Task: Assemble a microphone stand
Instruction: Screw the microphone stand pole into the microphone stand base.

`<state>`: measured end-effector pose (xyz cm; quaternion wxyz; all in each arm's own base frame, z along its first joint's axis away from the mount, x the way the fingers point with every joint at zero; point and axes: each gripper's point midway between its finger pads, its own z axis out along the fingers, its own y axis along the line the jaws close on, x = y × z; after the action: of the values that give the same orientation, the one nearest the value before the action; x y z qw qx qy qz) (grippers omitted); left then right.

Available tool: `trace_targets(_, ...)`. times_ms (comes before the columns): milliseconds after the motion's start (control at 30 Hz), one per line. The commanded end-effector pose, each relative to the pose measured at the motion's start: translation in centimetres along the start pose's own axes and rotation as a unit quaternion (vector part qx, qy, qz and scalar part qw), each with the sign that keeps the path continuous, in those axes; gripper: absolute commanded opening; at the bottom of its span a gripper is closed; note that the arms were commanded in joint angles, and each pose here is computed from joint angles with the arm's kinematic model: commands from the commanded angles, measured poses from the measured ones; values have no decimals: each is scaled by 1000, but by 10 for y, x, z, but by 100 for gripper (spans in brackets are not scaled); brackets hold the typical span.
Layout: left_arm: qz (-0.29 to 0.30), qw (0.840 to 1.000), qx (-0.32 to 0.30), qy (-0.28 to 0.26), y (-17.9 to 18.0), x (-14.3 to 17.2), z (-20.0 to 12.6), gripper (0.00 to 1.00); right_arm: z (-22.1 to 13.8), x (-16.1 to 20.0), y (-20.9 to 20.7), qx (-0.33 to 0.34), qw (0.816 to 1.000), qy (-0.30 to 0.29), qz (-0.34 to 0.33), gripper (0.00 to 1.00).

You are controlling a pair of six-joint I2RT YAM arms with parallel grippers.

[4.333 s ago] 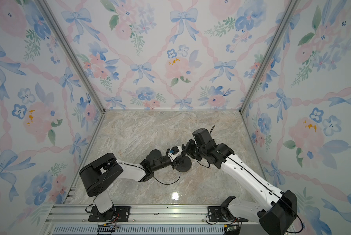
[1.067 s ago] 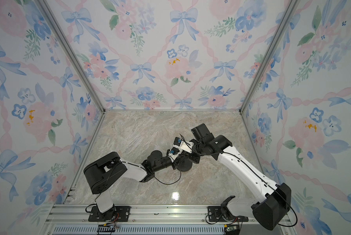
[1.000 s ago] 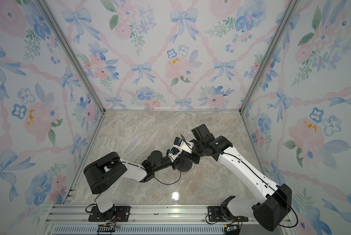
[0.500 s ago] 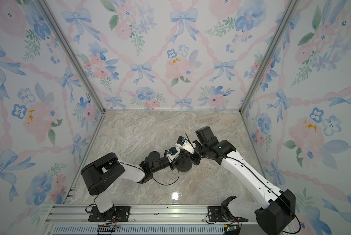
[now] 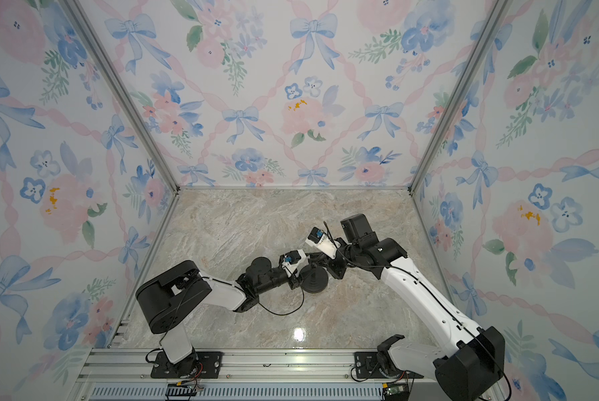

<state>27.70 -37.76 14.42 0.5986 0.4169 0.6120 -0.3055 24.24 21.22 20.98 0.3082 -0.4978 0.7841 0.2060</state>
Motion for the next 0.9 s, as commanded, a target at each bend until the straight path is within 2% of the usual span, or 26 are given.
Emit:
trace_targets(0, 6, 1000, 4, -23, 2, -15, -2, 59, 16, 56, -4, 6, 993, 98, 64, 0)
trace_targets(233, -3, 999, 15, -30, -2, -19, 7, 58, 15, 63, -9, 11, 991, 106, 77, 0)
trace_targets(433, -5, 999, 12, -31, -1, -20, 12, 50, 15, 63, -12, 12, 991, 106, 84, 0)
trace_targets(633, -4, 1000, 13, -28, -2, -15, 15, 48, 16, 66, -17, 17, 990, 113, 89, 0)
trace_targets(733, -5, 1000, 15, -24, -3, -12, 16, 43, 18, 67, -19, 17, 989, 115, 90, 0)
trace_targets(767, -2, 999, 14, -37, 0, -23, 21, 41, 20, 68, -20, 16, 989, 117, 91, 0)
trace_targets(867, -5, 999, 18, -38, -1, -23, 23, 31, 22, 68, -19, 8, 988, 121, 94, 0)
